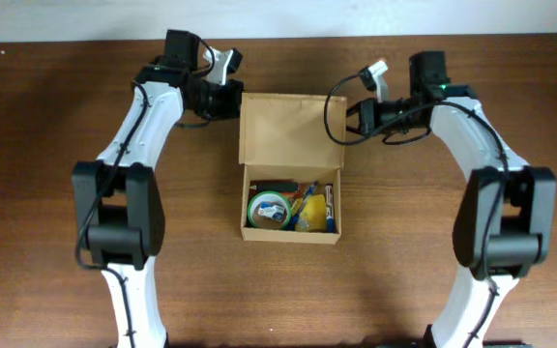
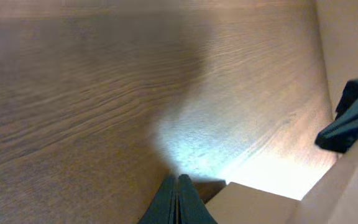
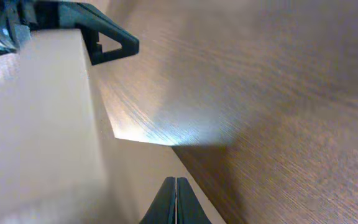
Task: Pack container
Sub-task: 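Push the lid down with both grippers to close the box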
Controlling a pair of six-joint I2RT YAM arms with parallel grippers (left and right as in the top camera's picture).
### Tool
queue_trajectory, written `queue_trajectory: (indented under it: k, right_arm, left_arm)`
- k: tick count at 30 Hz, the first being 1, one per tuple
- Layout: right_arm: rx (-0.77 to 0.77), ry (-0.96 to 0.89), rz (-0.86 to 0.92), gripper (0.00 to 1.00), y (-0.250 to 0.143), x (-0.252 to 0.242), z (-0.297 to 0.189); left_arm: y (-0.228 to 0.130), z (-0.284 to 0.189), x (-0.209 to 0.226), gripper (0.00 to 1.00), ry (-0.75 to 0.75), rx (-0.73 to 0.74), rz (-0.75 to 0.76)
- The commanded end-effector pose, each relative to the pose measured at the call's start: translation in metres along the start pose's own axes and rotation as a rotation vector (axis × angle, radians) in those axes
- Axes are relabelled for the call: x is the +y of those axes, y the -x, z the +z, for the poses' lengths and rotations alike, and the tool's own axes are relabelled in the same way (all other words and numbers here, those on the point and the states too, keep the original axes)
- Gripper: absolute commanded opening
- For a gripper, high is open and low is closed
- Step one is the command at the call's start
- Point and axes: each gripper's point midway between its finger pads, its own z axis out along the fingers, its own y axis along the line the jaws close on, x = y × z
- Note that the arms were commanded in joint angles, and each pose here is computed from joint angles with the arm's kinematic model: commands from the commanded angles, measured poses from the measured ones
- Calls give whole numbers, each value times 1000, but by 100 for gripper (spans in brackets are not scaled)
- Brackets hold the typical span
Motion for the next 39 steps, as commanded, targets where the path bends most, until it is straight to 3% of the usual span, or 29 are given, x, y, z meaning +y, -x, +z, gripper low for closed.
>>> queue_trajectory:
  k: [1, 13, 19, 28, 39]
  right_arm:
    - [-56, 48, -115, 4, 18, 45, -22]
    - [22, 59, -174, 4, -3, 83, -15]
    - [145, 10, -144, 4, -36, 81, -9]
    - [371, -206, -31, 4, -89, 66, -16]
    - [275, -290, -169, 4, -80, 117, -60]
  left_arm:
    - [22, -40, -47, 2, -28, -87, 168]
    - [7, -60, -80, 2, -26, -57, 268]
    - [-15, -62, -73, 2, 22, 27, 231]
    - [-66, -67, -57, 2, 146, 228, 157]
    - [-76, -95, -81, 2, 280, 231, 259]
